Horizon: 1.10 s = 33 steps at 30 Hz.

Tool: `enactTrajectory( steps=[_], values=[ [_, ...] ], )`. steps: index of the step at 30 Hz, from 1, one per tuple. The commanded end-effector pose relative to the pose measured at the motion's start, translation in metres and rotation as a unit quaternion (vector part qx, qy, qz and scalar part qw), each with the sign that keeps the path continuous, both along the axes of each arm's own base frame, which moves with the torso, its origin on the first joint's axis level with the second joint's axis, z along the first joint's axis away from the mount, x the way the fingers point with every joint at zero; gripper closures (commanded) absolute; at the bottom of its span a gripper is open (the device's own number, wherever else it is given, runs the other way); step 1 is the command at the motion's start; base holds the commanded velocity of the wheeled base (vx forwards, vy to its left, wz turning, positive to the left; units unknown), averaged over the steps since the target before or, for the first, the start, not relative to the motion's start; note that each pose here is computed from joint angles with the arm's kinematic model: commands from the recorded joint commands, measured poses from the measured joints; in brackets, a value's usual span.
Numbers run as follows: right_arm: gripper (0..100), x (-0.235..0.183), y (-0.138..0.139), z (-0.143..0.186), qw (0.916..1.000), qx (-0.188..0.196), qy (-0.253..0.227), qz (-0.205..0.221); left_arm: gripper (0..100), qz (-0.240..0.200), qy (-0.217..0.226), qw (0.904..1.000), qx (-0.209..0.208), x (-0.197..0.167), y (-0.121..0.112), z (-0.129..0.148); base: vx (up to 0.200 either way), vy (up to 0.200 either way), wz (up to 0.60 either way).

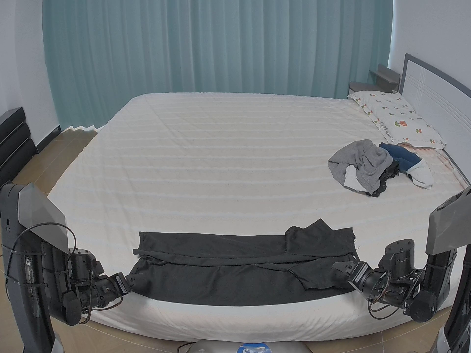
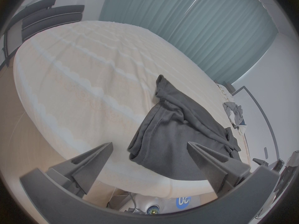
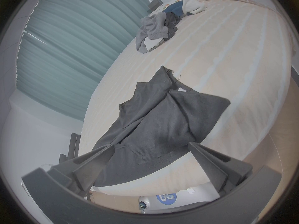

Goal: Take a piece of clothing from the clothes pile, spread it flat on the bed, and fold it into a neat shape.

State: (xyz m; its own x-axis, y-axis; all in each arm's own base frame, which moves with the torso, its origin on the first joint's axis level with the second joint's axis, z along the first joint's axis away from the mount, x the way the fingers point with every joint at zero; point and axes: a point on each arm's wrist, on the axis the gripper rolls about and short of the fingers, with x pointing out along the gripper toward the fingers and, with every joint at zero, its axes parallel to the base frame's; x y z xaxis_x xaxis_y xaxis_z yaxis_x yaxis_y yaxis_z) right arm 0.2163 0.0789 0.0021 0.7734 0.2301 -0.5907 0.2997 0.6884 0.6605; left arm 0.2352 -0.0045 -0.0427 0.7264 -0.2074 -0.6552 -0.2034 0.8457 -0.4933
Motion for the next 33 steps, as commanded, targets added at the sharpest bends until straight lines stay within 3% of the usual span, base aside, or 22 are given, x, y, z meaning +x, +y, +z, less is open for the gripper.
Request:
enactTrajectory(
  steps=[1,2,3,13,29,30,33],
  values=[
    [0,0.002,-0.006,0.002,0.9999,0.001,-0.006,-0.013,0,-0.005,0.007,1.0,-0.001,0.001,-0.003,-0.006,0.0,0.0,0.0],
    [0,0.003,-0.007,0.002,0.9999,0.002,-0.006,-0.015,0,-0.008,0.008,0.9999,-0.001,0.0,-0.004,-0.006,0.0,0.0,0.0],
    [0,0.003,-0.007,0.002,0.9999,0.002,-0.006,-0.015,100,-0.008,0.008,0.9999,-0.001,0.0,-0.004,-0.006,0.0,0.0,0.0],
    [0,0.007,-0.015,0.001,0.9994,0.008,-0.011,-0.033,100,0.031,0.021,0.9987,0.035,-0.007,-0.002,-0.005,0.0,0.0,0.0],
    [0,0.007,-0.015,-0.004,0.9995,0.008,-0.01,-0.03,100,0.033,0.026,0.998,0.046,-0.016,-0.002,0.001,0.0,0.0,0.0],
    [0,0.007,-0.015,-0.004,0.9995,0.008,-0.01,-0.03,0,0.035,0.026,0.998,0.045,-0.016,-0.001,0.001,0.0,0.0,0.0],
    [0,0.007,-0.015,-0.004,0.9994,0.01,-0.011,-0.03,0,0.037,0.018,0.9982,0.044,-0.014,-0.001,0.003,0.0,0.0,0.0]
  ],
)
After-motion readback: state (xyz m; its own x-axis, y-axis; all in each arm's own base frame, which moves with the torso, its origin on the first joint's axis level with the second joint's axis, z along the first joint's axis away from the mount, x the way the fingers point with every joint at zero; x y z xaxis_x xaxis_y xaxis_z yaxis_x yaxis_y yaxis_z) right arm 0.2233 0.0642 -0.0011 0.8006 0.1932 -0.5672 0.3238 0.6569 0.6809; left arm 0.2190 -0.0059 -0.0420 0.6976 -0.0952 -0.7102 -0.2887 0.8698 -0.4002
